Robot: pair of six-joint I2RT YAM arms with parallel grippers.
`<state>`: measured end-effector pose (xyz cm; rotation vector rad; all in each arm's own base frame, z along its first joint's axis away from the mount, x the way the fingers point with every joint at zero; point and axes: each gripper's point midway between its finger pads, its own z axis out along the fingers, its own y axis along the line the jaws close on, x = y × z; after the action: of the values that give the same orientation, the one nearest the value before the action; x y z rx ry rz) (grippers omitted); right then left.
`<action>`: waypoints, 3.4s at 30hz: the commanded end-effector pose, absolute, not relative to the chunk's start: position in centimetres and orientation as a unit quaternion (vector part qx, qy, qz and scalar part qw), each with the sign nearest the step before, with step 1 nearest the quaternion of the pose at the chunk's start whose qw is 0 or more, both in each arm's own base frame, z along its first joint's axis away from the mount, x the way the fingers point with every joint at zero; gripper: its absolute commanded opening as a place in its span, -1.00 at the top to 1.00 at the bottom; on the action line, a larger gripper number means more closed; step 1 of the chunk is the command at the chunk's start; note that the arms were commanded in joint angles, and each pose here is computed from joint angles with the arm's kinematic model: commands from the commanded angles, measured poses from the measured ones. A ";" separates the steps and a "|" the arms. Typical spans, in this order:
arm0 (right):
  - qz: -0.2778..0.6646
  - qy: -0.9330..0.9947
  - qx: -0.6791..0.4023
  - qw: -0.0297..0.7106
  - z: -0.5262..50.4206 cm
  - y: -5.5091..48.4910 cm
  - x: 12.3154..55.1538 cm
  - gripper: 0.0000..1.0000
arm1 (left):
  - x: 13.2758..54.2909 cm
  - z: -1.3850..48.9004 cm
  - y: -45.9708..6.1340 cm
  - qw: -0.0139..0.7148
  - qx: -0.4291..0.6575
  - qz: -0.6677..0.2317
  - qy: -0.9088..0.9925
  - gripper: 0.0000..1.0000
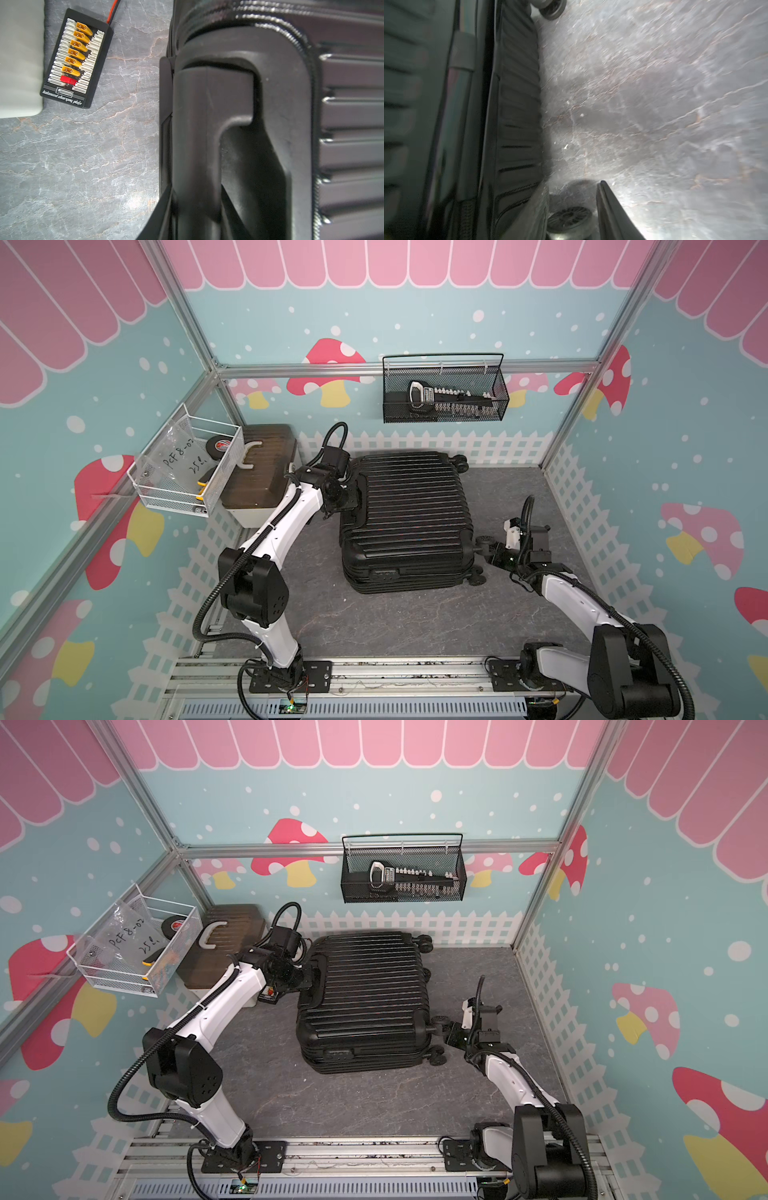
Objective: Close the suitcase zippers
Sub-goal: Adjust the suitcase at the center of the board, then zip the zipper on the suitcase.
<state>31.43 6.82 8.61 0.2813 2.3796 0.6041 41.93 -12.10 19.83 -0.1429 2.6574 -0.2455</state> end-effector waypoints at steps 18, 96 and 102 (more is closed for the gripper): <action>0.287 0.869 0.013 0.403 10.3 11.0 27.9 0.15 | 49.5 20.6 -9.7 0.265 -0.046 -0.131 0.954 1.00; 0.406 0.739 -0.253 0.475 11.6 18.2 29.6 0.15 | 51.8 19.5 -7.1 0.226 0.003 -0.121 0.967 1.00; 0.432 0.717 -0.279 0.471 12.4 19.1 30.2 0.12 | 52.0 19.1 -7.5 0.222 0.008 -0.131 0.966 1.00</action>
<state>29.74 18.51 11.06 -0.6109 1.8303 1.0383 51.27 -7.50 19.68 0.0778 2.6674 -0.3043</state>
